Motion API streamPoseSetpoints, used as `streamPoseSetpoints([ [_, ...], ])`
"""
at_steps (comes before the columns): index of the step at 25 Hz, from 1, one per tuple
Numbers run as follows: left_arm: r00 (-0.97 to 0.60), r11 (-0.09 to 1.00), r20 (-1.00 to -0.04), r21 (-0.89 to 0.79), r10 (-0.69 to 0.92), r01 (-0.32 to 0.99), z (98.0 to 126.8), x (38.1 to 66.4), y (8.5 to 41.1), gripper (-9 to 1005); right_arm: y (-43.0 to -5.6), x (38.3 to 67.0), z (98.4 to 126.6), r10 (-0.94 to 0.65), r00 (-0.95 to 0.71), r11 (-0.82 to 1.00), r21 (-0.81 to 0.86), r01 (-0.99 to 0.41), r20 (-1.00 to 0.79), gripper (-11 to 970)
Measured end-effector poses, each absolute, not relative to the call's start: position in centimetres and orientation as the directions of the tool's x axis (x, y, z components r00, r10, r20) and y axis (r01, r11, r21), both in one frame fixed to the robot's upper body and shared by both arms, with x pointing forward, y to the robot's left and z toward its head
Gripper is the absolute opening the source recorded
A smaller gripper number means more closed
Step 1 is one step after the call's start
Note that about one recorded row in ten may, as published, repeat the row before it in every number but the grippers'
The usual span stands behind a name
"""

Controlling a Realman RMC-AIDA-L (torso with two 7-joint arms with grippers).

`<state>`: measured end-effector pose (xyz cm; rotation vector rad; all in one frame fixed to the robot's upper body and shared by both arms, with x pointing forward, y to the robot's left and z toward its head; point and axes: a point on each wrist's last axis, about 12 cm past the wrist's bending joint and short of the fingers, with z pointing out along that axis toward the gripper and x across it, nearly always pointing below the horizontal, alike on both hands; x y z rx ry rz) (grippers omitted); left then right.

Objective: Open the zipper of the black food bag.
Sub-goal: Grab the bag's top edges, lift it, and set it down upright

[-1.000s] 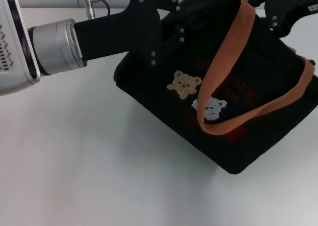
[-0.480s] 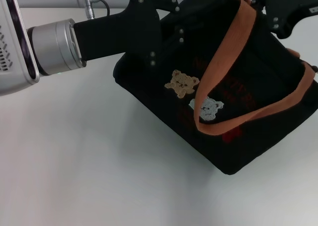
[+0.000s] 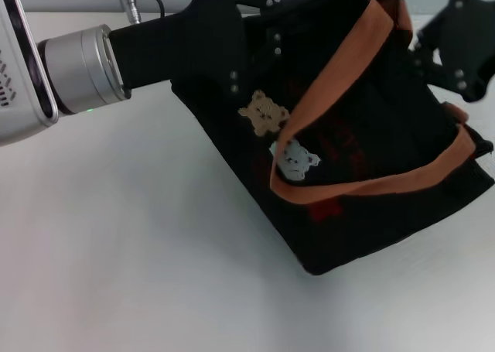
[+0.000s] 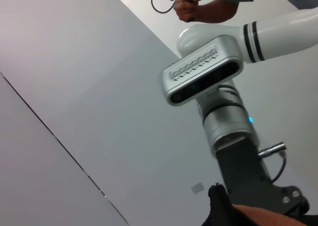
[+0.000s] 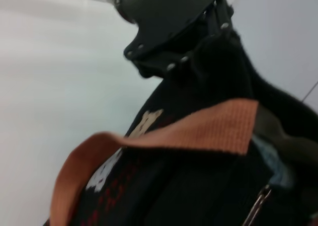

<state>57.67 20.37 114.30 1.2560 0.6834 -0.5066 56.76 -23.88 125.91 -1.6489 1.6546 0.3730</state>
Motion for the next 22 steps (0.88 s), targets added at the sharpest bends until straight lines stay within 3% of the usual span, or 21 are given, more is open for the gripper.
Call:
streamPoseSetpoints([
  [7,0.703,0.247,-0.711,0.685,0.019,0.686,114.4,57.7,20.3,121,-25.5,55.5,125.3,-0.727,0.076,0.157,-0.272,-0.949,-0.683,60],
  [11,0.706,0.239,-0.708,0.688,0.017,0.685,114.5,57.8,20.1,121,-26.5,55.1,126.2,-0.639,0.081,0.225,-0.287,-0.931,-0.765,76],
  [21,0.706,0.235,-0.708,0.689,0.015,0.686,114.4,57.8,20.0,121,-25.6,56.6,126.2,-0.627,0.069,0.257,-0.29,-0.922,-0.776,114],
  [22,0.706,0.235,-0.708,0.689,0.015,0.686,114.4,57.8,20.0,121,-25.6,56.6,126.2,-0.627,0.069,0.257,-0.29,-0.922,-0.776,157],
])
